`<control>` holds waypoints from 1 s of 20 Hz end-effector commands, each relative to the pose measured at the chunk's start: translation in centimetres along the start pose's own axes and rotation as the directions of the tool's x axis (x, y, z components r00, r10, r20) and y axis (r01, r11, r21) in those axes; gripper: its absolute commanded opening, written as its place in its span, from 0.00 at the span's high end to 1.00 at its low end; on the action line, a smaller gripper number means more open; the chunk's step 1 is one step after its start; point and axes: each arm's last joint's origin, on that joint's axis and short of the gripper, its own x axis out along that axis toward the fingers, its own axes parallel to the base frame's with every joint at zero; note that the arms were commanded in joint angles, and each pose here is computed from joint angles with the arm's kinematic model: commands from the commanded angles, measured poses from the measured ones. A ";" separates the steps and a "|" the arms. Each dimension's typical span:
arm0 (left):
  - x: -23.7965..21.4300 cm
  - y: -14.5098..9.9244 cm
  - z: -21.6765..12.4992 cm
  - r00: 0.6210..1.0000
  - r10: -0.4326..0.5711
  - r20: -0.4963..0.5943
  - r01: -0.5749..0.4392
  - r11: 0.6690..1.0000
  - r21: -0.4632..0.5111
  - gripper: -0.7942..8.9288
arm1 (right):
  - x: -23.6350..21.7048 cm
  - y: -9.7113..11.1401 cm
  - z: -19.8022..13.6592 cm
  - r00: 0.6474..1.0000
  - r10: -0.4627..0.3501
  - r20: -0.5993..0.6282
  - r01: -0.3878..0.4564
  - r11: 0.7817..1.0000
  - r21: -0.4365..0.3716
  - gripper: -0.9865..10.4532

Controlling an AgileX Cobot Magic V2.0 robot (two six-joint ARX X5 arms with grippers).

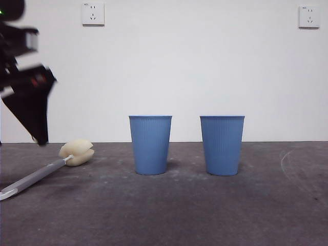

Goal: Pick up the cup brush,pick up the cup,insert the brush into the cup,clean the cup,put the cup brush back,put the cup back to the fixed position on the table

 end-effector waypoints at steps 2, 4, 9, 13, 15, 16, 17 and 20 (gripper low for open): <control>2.3 -0.1 0.3 0.999 0.026 -0.033 -0.026 0.999 -0.025 0.28 | 0.0 0.0 0.0 1.000 0.005 0.004 -0.005 1.000 0.008 0.42; 3.6 0.0 0.4 0.998 0.029 -0.054 -0.032 0.999 -0.041 0.28 | 0.0 0.0 0.1 1.000 0.005 0.005 -0.005 1.000 0.007 0.42; 5.3 0.1 0.4 0.996 0.030 -0.088 -0.037 0.997 -0.074 0.28 | 0.0 0.0 0.1 1.000 0.004 0.006 -0.004 1.000 0.007 0.42; 6.0 0.2 0.2 0.993 0.047 -0.111 -0.056 0.996 -0.076 0.42 | 0.0 0.0 0.1 1.000 0.004 0.007 -0.004 1.000 0.006 0.42; 6.5 0.2 0.1 0.990 0.050 -0.133 -0.062 0.995 -0.084 0.42 | 0.0 0.0 0.1 1.000 0.004 0.007 -0.004 1.000 0.006 0.42; 6.8 0.2 0.0 0.988 0.050 -0.145 -0.064 0.994 -0.093 0.42 | 0.0 0.0 0.1 1.000 0.004 0.007 -0.004 1.000 0.006 0.42; 7.0 0.2 -0.1 0.987 0.050 -0.156 -0.066 0.993 -0.098 0.48 | 0.0 0.0 0.1 1.000 0.004 0.007 -0.004 1.000 0.006 0.42; 7.0 0.2 -0.1 0.986 0.048 -0.158 -0.065 0.993 -0.100 0.69 | 0.0 0.0 0.1 1.000 0.003 0.006 -0.003 1.000 0.006 0.42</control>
